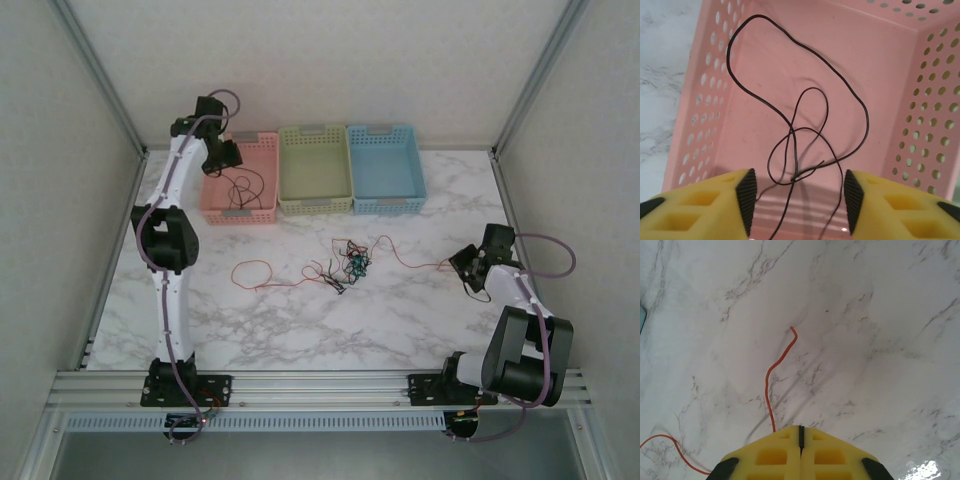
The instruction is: Untangle the cables
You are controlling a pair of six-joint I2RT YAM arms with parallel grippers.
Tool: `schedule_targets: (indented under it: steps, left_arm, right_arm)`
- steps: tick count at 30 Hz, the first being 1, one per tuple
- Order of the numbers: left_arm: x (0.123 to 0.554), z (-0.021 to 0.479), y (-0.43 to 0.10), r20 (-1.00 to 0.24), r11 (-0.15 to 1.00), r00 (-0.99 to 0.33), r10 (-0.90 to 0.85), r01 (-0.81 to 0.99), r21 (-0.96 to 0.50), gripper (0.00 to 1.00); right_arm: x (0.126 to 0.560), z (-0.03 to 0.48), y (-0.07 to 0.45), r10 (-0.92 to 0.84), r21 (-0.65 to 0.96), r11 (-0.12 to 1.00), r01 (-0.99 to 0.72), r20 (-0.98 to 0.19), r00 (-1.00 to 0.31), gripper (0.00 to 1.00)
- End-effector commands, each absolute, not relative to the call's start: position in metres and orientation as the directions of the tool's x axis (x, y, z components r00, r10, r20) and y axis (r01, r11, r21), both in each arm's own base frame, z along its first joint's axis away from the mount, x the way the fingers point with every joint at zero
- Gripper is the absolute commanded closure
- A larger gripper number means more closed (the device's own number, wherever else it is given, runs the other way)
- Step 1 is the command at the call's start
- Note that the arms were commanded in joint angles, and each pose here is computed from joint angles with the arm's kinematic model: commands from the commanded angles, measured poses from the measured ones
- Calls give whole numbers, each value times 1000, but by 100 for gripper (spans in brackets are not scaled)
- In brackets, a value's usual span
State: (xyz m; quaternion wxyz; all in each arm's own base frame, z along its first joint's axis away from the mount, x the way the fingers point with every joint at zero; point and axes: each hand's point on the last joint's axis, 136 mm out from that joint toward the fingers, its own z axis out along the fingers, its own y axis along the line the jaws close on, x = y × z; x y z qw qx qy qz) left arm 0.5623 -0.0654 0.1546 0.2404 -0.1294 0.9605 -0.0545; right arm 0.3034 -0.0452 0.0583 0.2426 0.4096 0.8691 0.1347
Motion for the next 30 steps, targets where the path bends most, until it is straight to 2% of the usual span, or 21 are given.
schedule_targets:
  steps: [1, 8, 10, 13, 16, 20, 22, 25, 30]
  left_arm:
    - [557, 166, -70, -425, 957, -861, -277, -210, -200, 45]
    - [532, 237, -90, -510, 939, -808, -296, -149, -311, 44]
    - [508, 266, -103, -552, 926, -774, -310, -116, -358, 44]
    - [462, 278, -137, -583, 912, -758, -293, -37, -409, 42]
    - [412, 262, -188, -597, 906, -782, -180, 104, -410, 37]
    - [351, 202, -260, -518, 848, -856, -11, 266, -458, 37]
    - [329, 178, -292, -506, 831, -858, 90, 345, -436, 37]
    - [311, 156, -329, -499, 807, -833, 237, 455, -376, 36]
    - [315, 134, -369, -469, 770, -816, 338, 526, -361, 35]
  right_arm:
    - [302, 52, -42, 766, 425, 641, 639, -302, -568, 100]
    - [306, 54, -31, 756, 460, 648, 607, -291, -586, 100]
    - [309, 57, -24, 739, 470, 664, 582, -291, -607, 100]
    - [311, 62, -8, 695, 468, 705, 533, -305, -651, 100]
    - [313, 68, 11, 636, 467, 751, 467, -322, -701, 100]
    - [310, 71, 32, 562, 449, 800, 399, -325, -761, 100]
    - [308, 71, 37, 541, 444, 811, 381, -324, -776, 100]
    - [305, 67, 41, 524, 434, 822, 369, -320, -789, 100]
    - [299, 60, 45, 511, 429, 826, 365, -299, -806, 100]
